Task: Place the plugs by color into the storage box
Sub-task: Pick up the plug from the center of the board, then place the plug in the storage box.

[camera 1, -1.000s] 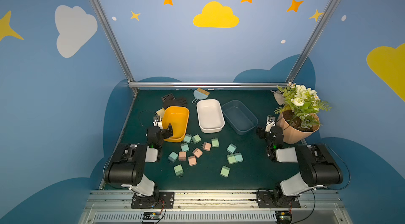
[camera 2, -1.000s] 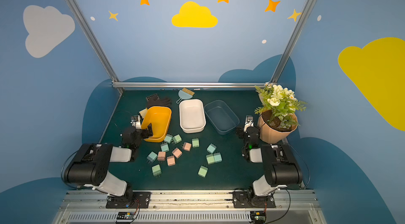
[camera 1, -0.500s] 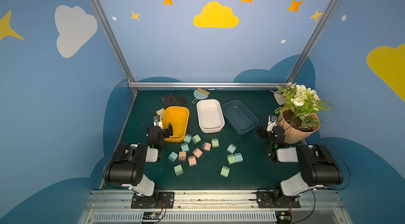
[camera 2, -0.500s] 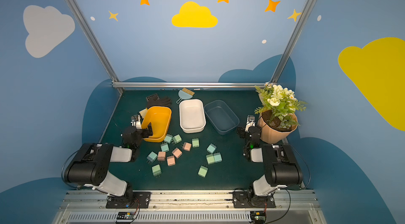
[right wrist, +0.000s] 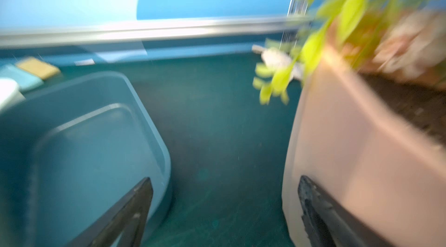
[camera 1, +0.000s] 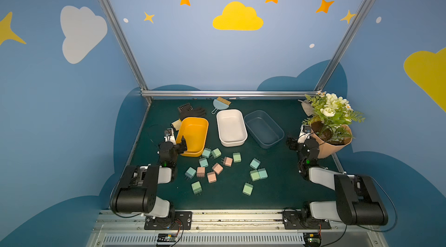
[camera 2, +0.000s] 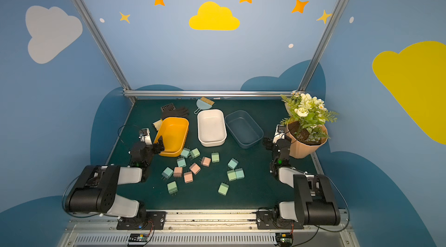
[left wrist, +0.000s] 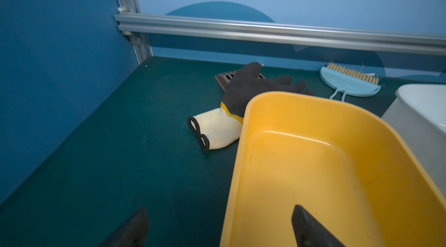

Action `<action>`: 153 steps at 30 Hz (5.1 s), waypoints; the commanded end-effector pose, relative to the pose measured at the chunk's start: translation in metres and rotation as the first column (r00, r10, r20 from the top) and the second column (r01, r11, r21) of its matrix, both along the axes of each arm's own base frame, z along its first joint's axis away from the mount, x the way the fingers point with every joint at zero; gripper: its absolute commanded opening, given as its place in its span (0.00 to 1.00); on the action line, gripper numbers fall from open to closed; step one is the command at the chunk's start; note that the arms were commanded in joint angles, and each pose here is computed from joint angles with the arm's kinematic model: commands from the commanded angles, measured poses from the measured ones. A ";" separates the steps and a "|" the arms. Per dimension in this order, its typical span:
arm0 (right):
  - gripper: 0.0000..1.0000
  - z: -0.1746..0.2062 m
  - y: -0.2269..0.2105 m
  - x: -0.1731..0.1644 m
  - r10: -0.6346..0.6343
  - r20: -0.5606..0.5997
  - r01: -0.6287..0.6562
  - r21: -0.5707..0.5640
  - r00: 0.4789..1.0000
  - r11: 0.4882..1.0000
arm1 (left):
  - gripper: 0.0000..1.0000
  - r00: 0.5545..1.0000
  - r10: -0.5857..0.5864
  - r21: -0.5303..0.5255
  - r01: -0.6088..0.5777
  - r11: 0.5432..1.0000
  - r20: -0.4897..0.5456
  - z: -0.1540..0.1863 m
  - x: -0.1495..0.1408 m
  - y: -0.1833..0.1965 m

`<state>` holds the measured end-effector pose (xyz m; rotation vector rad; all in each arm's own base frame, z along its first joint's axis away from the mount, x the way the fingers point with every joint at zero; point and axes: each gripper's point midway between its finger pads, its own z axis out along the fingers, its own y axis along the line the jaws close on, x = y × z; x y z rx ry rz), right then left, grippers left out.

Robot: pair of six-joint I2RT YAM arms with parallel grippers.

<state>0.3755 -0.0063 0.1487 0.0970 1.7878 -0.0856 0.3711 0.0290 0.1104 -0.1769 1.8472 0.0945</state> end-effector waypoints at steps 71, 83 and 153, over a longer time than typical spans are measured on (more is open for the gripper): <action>0.58 -0.099 0.184 -0.181 0.346 -0.915 -0.248 0.293 0.207 0.923 | 0.82 -0.147 -0.917 0.188 0.955 -0.229 -0.370 0.017 -0.199 -0.356; 0.56 -0.113 0.180 -0.176 0.284 -0.934 -0.257 0.226 0.217 0.940 | 0.80 -0.191 -0.898 0.184 0.942 -0.282 -0.397 0.014 -0.212 -0.361; 0.27 0.000 0.128 0.021 0.311 -0.811 -0.105 0.299 0.496 0.948 | 0.71 0.390 -0.917 0.182 0.911 0.371 -0.087 0.098 -0.065 -0.424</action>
